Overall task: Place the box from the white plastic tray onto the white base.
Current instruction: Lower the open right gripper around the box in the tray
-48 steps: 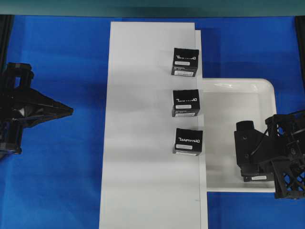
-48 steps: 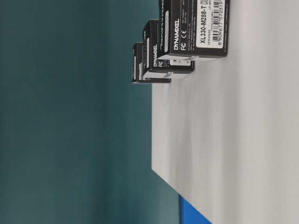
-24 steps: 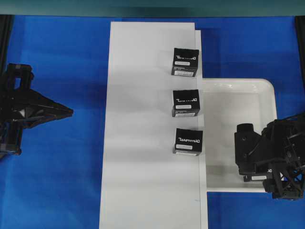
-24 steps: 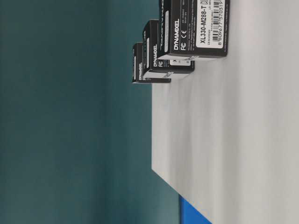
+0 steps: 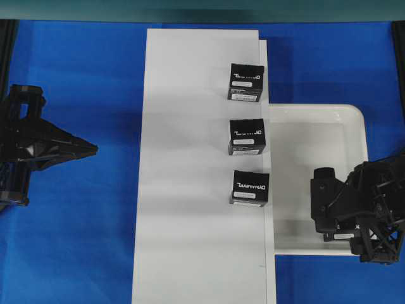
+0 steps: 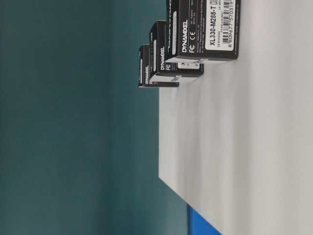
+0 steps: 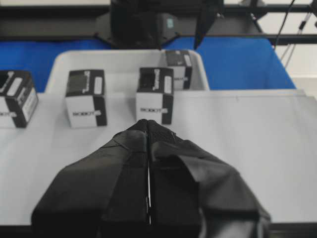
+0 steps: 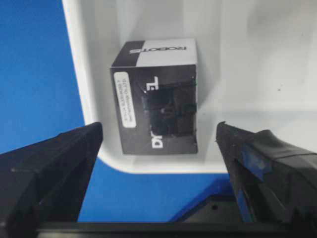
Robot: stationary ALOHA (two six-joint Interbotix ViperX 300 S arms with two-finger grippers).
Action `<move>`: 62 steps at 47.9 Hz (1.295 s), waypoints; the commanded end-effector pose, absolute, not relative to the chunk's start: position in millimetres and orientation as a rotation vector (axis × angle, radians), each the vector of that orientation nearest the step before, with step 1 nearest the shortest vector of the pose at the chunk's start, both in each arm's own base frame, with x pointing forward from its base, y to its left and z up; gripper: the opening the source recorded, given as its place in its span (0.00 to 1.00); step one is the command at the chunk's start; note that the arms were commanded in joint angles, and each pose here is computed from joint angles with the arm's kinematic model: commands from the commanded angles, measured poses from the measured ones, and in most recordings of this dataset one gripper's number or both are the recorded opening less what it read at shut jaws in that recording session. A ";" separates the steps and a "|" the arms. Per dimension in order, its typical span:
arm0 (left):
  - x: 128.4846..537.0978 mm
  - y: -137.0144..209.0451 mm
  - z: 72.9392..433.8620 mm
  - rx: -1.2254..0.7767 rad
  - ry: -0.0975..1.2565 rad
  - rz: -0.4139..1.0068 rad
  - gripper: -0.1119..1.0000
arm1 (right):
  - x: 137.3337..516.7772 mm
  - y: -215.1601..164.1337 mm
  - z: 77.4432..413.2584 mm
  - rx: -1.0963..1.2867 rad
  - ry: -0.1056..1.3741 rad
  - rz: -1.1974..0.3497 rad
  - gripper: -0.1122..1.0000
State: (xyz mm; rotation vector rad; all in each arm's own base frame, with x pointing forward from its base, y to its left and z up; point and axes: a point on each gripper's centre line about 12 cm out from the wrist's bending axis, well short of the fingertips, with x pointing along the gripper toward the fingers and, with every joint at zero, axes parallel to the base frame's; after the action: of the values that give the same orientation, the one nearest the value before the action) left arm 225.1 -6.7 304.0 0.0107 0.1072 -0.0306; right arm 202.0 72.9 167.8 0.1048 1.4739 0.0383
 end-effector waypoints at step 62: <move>229.2 -6.5 312.2 0.010 0.090 -0.029 0.05 | 198.2 72.2 124.6 0.285 1.394 -0.073 0.64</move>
State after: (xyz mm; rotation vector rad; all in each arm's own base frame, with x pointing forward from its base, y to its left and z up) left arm 226.3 -6.7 301.6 0.0093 0.1165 -0.0306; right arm 193.0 70.6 119.6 0.2636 1.4178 -0.0722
